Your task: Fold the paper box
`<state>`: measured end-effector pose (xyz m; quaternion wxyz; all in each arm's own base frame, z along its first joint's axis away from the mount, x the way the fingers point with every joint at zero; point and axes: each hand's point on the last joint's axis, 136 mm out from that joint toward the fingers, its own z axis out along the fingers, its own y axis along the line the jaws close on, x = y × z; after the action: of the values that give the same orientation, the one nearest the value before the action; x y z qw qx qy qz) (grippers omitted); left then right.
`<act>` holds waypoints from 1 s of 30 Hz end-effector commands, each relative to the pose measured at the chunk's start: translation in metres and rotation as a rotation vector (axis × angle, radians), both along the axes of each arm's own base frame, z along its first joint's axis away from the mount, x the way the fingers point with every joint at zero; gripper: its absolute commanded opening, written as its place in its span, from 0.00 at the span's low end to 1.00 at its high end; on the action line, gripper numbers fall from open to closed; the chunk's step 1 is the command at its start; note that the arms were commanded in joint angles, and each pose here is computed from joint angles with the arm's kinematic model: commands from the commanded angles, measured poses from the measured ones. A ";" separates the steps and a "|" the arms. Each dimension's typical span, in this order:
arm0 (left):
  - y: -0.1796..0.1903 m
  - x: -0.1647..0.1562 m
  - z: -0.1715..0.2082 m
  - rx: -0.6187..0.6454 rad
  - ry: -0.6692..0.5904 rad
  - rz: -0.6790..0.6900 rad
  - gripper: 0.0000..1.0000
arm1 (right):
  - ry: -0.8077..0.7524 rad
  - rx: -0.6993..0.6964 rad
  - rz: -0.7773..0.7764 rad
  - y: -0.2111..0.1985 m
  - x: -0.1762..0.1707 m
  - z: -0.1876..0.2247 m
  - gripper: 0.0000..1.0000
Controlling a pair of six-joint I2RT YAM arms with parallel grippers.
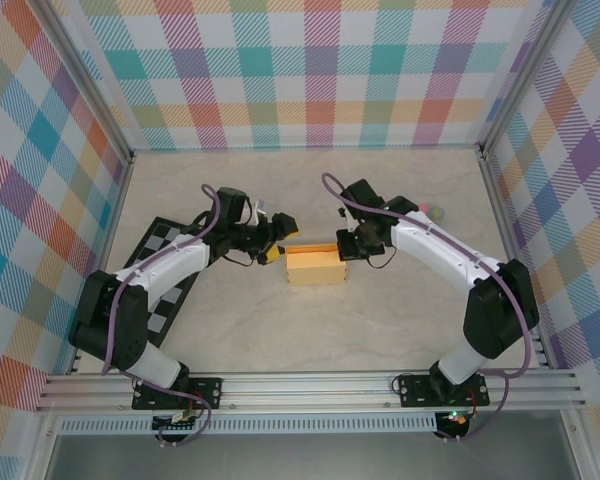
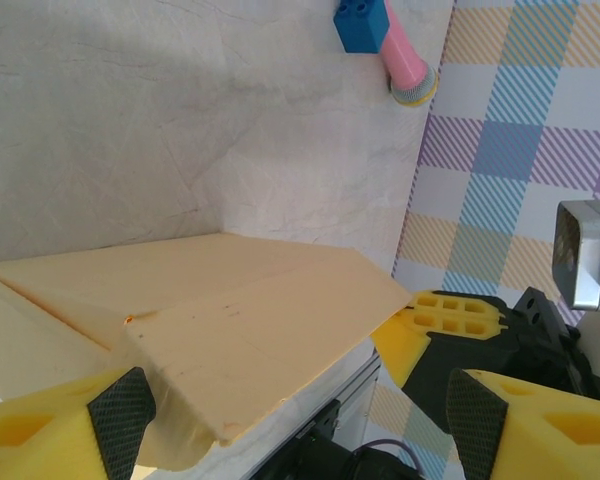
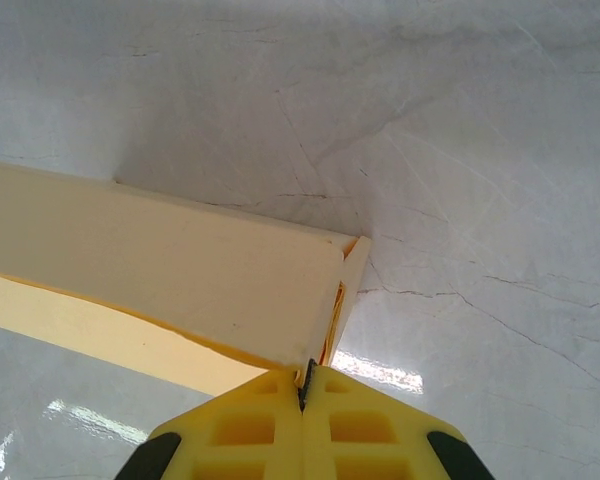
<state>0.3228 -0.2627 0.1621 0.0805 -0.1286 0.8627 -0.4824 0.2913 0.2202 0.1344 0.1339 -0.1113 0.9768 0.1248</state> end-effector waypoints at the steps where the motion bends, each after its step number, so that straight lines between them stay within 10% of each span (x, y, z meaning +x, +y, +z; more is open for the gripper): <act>1: -0.019 -0.001 0.017 -0.070 -0.004 -0.033 0.80 | 0.030 0.075 0.010 0.020 0.000 0.004 0.00; 30: -0.023 0.002 0.026 -0.094 0.060 -0.013 0.82 | 0.042 0.031 0.004 0.013 -0.002 0.000 0.00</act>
<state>0.3321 -0.2671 0.1697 0.0551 -0.1867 0.8453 -0.4976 0.2901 0.2161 0.1308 0.1243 -0.0994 0.9806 0.1147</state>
